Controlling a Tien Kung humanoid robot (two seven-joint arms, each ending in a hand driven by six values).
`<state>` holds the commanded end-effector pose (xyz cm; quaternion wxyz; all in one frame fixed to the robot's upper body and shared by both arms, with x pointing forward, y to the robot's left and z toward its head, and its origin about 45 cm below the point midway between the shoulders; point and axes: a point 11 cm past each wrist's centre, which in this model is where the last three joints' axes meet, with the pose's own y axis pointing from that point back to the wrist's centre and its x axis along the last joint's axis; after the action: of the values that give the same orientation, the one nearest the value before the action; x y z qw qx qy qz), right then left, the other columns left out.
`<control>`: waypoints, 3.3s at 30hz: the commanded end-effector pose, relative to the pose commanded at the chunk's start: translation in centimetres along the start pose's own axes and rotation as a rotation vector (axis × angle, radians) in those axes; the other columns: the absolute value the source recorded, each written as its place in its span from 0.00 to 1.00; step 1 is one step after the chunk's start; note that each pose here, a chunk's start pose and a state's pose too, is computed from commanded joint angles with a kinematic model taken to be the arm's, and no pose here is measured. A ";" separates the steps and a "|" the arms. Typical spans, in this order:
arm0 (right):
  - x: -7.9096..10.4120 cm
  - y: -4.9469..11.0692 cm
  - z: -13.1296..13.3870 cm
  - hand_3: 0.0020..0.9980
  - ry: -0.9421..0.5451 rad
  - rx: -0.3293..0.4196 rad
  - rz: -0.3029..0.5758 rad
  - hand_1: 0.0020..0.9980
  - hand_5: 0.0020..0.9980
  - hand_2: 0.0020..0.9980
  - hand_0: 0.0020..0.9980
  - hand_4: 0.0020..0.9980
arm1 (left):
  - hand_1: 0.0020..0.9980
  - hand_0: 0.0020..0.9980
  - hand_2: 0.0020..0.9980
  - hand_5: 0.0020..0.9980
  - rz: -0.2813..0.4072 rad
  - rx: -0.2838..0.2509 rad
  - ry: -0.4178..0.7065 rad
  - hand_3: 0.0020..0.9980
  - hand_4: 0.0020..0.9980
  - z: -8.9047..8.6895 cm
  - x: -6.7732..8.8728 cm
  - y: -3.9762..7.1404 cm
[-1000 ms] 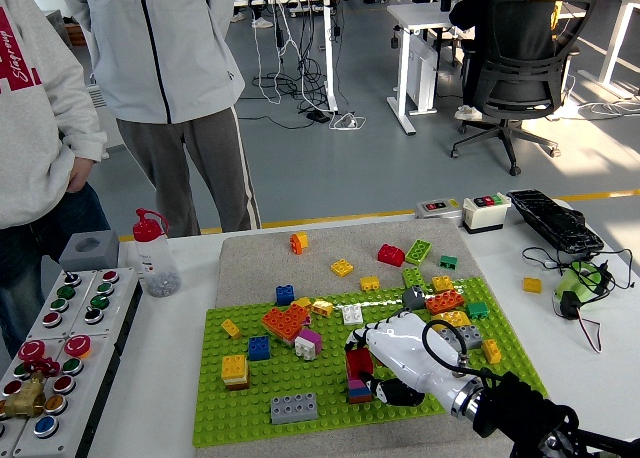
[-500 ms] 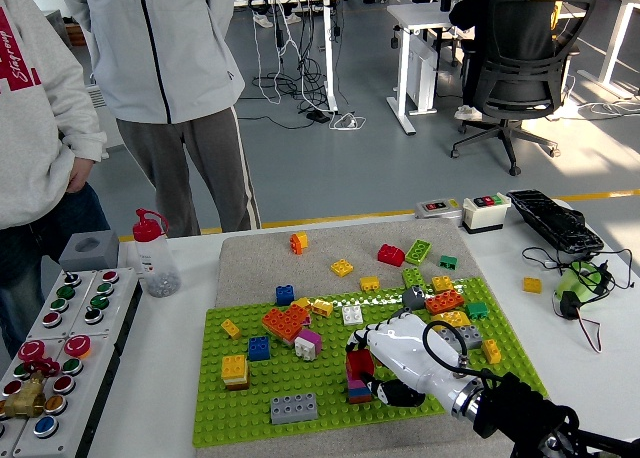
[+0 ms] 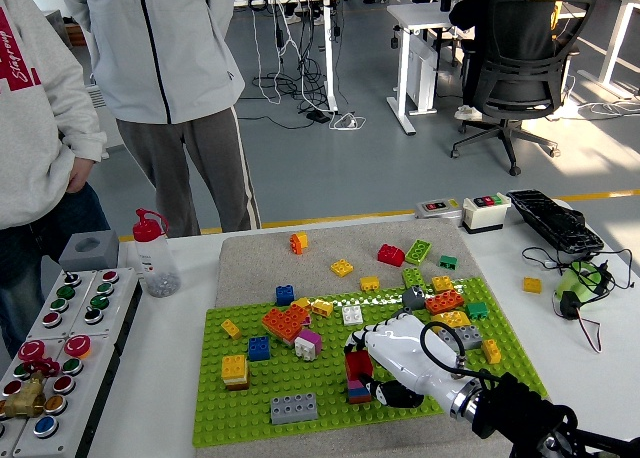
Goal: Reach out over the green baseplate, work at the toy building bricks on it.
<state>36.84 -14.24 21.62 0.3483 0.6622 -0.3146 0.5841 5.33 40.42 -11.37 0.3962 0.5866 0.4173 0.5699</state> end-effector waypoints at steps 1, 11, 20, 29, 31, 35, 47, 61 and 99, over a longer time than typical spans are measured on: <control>0.0 0.0 0.0 0.57 0.000 0.000 0.000 0.52 0.09 0.58 0.38 0.51 | 0.72 0.69 0.70 1.00 0.000 -0.001 0.000 0.64 0.39 0.0 0.0 0.0; 0.1 -0.1 0.0 0.57 0.005 0.001 -0.001 0.52 0.09 0.58 0.38 0.51 | 0.72 0.69 0.70 1.00 0.000 -0.005 0.003 0.64 0.39 0.3 0.1 0.0; 0.2 -0.2 -0.2 0.57 0.015 0.004 -0.010 0.52 0.09 0.58 0.38 0.50 | 0.72 0.70 0.70 1.00 0.001 -0.007 0.004 0.64 0.39 0.4 0.1 0.1; 0.3 -0.2 -0.3 0.57 0.024 0.003 -0.020 0.52 0.10 0.58 0.38 0.50 | 0.72 0.70 0.70 1.00 0.001 -0.009 0.005 0.64 0.39 0.4 0.1 0.1; 0.3 -0.2 -0.3 0.57 0.027 0.004 -0.021 0.52 0.10 0.58 0.38 0.50 | 0.72 0.70 0.70 1.00 0.001 -0.009 0.005 0.64 0.39 0.4 0.1 0.1; 0.4 -0.3 -0.4 0.57 0.034 0.006 -0.025 0.52 0.09 0.58 0.38 0.50 | 0.72 0.69 0.70 1.00 0.001 -0.009 0.004 0.64 0.39 0.4 0.1 0.1; 0.4 -0.4 -0.5 0.57 0.053 0.001 -0.047 0.52 0.10 0.57 0.38 0.50 | 0.72 0.70 0.70 1.00 0.003 -0.008 0.003 0.64 0.39 0.4 0.1 0.1; 0.4 -0.3 -0.7 0.56 0.064 -0.018 -0.073 0.52 0.10 0.57 0.37 0.50 | 0.72 0.69 0.70 1.00 0.004 -0.002 -0.002 0.64 0.39 0.1 0.1 0.0; 0.5 -0.3 -1.0 0.56 0.033 -0.073 -0.110 0.50 0.12 0.56 0.37 0.49 | 0.72 0.70 0.70 1.00 0.003 -0.008 0.001 0.64 0.38 0.4 0.2 0.1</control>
<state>36.63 -13.28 22.17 0.4091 0.6554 -0.2930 0.5632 5.77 40.60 -11.25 0.3972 0.5856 0.4143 0.5724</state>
